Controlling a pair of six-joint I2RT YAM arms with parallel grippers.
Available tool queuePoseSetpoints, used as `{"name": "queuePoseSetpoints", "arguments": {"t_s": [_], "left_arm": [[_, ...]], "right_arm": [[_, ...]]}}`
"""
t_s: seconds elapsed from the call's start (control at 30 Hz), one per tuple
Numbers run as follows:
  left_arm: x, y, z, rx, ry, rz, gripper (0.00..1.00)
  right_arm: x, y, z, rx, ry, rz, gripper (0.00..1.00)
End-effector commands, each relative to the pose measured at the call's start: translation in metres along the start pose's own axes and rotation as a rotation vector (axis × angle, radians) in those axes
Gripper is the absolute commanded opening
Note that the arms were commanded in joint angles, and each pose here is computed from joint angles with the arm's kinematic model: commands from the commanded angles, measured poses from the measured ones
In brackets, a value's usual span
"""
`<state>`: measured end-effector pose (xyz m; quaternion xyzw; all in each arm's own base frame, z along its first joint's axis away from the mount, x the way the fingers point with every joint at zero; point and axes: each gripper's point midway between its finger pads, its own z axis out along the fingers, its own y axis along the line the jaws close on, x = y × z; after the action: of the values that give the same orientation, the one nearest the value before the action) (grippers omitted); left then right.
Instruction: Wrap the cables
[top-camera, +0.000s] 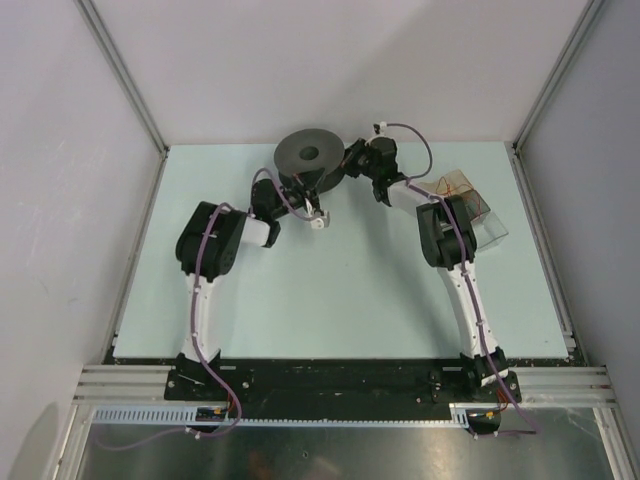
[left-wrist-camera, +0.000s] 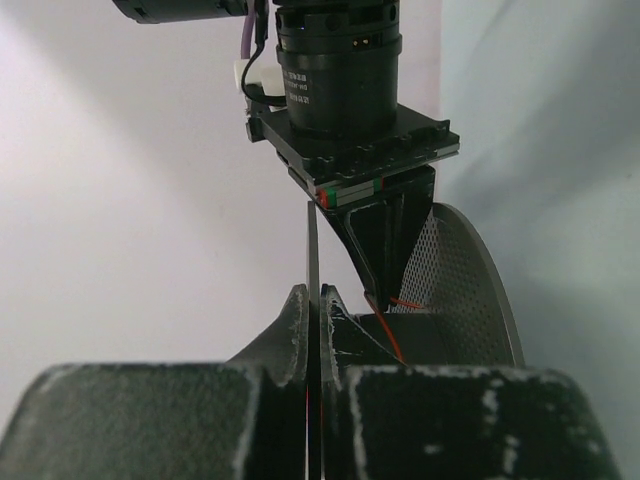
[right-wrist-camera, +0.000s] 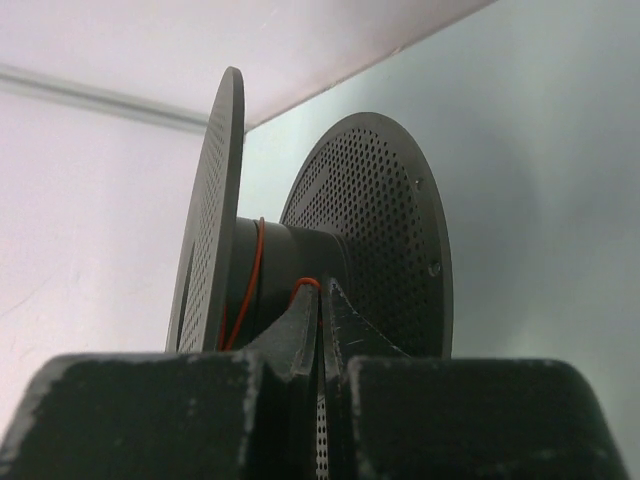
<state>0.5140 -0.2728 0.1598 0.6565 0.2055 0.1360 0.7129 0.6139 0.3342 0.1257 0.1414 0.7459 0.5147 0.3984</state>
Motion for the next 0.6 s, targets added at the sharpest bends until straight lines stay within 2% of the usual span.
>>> {"name": "queuePoseSetpoints", "arguments": {"t_s": [0.0, 0.23, 0.43, 0.57], "left_arm": [[-0.039, 0.035, 0.023, -0.163, -0.27, 0.221, 0.0], [-0.009, 0.002, 0.042, -0.165, -0.289, 0.241, 0.0], [0.01, -0.015, 0.052, -0.174, -0.294, 0.261, 0.0], [0.02, -0.023, 0.056, -0.182, -0.289, 0.273, 0.04]], "right_arm": [[-0.079, -0.038, 0.014, 0.069, -0.288, -0.008, 0.0], [-0.074, -0.089, 0.032, 0.116, -0.313, 0.058, 0.0], [-0.075, -0.115, 0.038, 0.142, -0.333, 0.098, 0.0], [-0.078, -0.127, 0.039, 0.153, -0.353, 0.109, 0.01]]}}
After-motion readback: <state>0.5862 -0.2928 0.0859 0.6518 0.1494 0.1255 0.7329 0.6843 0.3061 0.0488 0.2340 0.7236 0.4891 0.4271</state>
